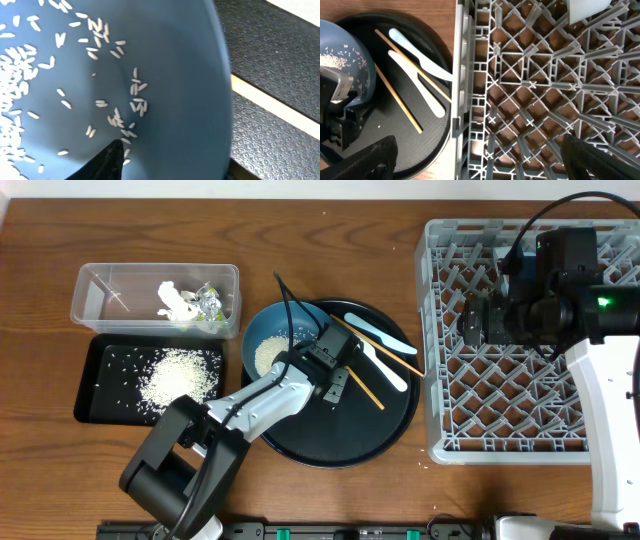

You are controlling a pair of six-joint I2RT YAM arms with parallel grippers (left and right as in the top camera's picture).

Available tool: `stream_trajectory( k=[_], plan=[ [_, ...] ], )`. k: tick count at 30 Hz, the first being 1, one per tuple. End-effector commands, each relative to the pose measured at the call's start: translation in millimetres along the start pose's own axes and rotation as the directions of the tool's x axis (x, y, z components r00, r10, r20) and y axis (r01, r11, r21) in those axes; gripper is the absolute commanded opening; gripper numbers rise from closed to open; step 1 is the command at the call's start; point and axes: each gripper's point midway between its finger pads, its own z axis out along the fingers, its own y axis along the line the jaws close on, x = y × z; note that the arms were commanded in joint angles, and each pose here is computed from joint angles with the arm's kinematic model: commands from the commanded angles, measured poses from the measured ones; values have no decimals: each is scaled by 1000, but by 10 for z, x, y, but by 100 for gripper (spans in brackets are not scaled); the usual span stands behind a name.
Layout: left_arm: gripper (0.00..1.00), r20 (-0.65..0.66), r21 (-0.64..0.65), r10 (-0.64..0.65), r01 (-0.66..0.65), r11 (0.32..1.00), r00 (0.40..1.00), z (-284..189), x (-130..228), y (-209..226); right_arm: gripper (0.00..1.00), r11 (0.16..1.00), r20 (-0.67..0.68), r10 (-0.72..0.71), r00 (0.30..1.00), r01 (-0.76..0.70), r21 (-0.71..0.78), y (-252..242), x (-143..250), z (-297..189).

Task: Sort waste into correct bins and load items into the dishwasher rack
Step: 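Reach the left gripper to the blue bowl, grasp its rim and tilt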

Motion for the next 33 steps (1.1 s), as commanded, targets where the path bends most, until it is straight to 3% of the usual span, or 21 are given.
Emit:
stream_trajectory(
  k=[1,3,6,9,16,33],
  plan=[
    [41,-1,-36,10,-10,999,1000,25,2,57,99,1000,0,18,1000,-18,-6,-2,3,-9],
    [30,-3,-32,10,-10,999,1000,21,8,52,99,1000,0,18,1000,-18,-6,-2,3,-9],
    [22,1,-31,9,-9,999,1000,-6,-1,53,99,1000,1,18,1000,-18,-6,-2,2,-9],
    [20,19,-26,7,-7,1000,1000,-72,-41,50,99,1000,0,18,1000,-18,-6,-3,3,-9],
    [6,70,-12,-1,1,1000,998,-320,-143,53,99,1000,1,18,1000,-18,-6,-3,2,-9],
    [6,216,35,-35,28,999,976,-1286,-205,162,99,1000,-7,19,1000,-19,-5,-4,20,-9]
  ],
)
